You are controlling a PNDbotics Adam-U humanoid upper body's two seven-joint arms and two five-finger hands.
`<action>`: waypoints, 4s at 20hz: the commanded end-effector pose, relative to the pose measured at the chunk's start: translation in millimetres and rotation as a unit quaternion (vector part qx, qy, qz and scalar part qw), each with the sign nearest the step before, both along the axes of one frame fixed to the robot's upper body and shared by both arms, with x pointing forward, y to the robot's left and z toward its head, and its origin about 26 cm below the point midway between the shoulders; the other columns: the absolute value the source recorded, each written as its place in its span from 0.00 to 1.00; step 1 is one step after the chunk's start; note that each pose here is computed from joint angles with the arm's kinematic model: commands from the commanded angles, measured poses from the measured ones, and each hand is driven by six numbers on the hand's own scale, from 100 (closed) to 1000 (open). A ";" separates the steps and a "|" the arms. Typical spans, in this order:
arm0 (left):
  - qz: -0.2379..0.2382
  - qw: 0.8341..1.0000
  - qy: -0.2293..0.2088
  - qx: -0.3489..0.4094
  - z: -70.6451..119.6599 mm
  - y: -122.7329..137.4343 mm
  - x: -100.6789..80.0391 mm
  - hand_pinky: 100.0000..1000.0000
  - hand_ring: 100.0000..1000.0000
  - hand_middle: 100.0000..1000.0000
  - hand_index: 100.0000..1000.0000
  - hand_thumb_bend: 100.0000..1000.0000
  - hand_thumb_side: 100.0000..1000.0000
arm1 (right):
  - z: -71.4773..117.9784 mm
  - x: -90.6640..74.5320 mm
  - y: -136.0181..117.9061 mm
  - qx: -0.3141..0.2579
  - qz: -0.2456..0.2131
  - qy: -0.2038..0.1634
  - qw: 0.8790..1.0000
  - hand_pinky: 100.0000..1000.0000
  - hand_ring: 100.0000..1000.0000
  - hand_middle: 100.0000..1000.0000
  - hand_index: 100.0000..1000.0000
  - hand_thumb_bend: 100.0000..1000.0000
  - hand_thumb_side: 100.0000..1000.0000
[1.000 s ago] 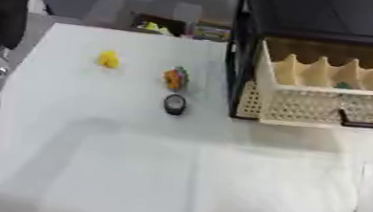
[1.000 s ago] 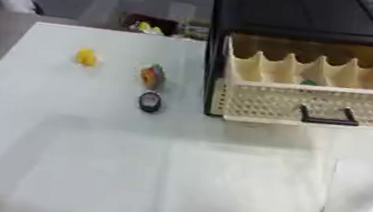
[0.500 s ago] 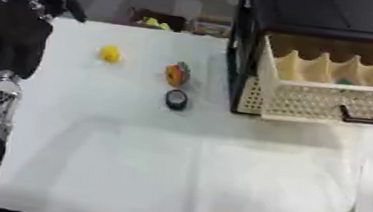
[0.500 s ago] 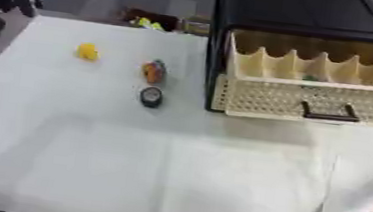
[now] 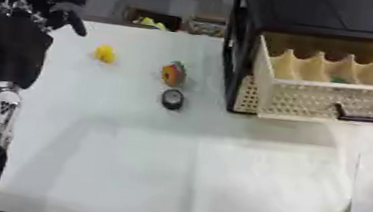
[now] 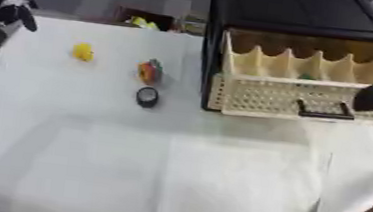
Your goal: Pick up objects from table and place into drawer.
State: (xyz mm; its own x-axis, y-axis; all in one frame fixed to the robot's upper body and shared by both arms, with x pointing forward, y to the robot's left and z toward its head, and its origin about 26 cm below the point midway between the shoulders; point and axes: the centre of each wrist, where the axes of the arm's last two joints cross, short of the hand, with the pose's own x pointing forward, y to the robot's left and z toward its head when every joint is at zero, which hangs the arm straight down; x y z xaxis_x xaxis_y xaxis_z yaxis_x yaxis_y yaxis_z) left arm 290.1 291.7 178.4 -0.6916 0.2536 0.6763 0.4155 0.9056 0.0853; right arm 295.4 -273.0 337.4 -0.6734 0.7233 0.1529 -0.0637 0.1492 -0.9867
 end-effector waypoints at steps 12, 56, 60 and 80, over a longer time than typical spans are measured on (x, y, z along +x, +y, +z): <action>-0.011 1.000 -0.009 0.004 7.0 -3.5 0.2 0.42 0.64 0.57 0.77 0.00 1.00 | -2.8 -2.8 0.9 -0.047 0.068 0.126 0.989 0.00 0.36 0.42 0.65 1.00 0.46; -0.014 1.000 0.000 0.017 2.3 -6.3 -0.5 0.43 0.64 0.57 0.76 0.00 1.00 | -47.1 3.9 21.6 -0.068 0.065 0.317 0.944 0.00 0.49 0.56 0.68 0.81 0.14; -0.013 1.000 0.001 0.019 1.4 -6.4 -0.7 0.43 0.64 0.57 0.76 0.00 1.00 | -56.9 5.4 22.3 -0.073 0.047 0.335 0.938 0.00 0.50 0.57 0.71 0.64 0.00; -0.015 1.000 -0.001 0.020 0.6 -6.8 -0.7 0.43 0.64 0.57 0.75 0.00 1.00 | -86.2 16.1 19.6 -0.083 0.003 0.390 0.917 0.03 0.50 0.58 0.79 0.43 0.07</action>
State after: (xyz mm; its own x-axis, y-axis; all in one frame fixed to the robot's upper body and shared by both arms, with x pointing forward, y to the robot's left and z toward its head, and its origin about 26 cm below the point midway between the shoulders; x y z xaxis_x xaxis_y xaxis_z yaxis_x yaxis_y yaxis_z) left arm 290.6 283.5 173.2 -0.6695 0.2539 0.6981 0.4463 0.8887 0.1047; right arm 311.2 -249.5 244.8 -0.4515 0.7415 0.4963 -0.7367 0.0040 -0.6762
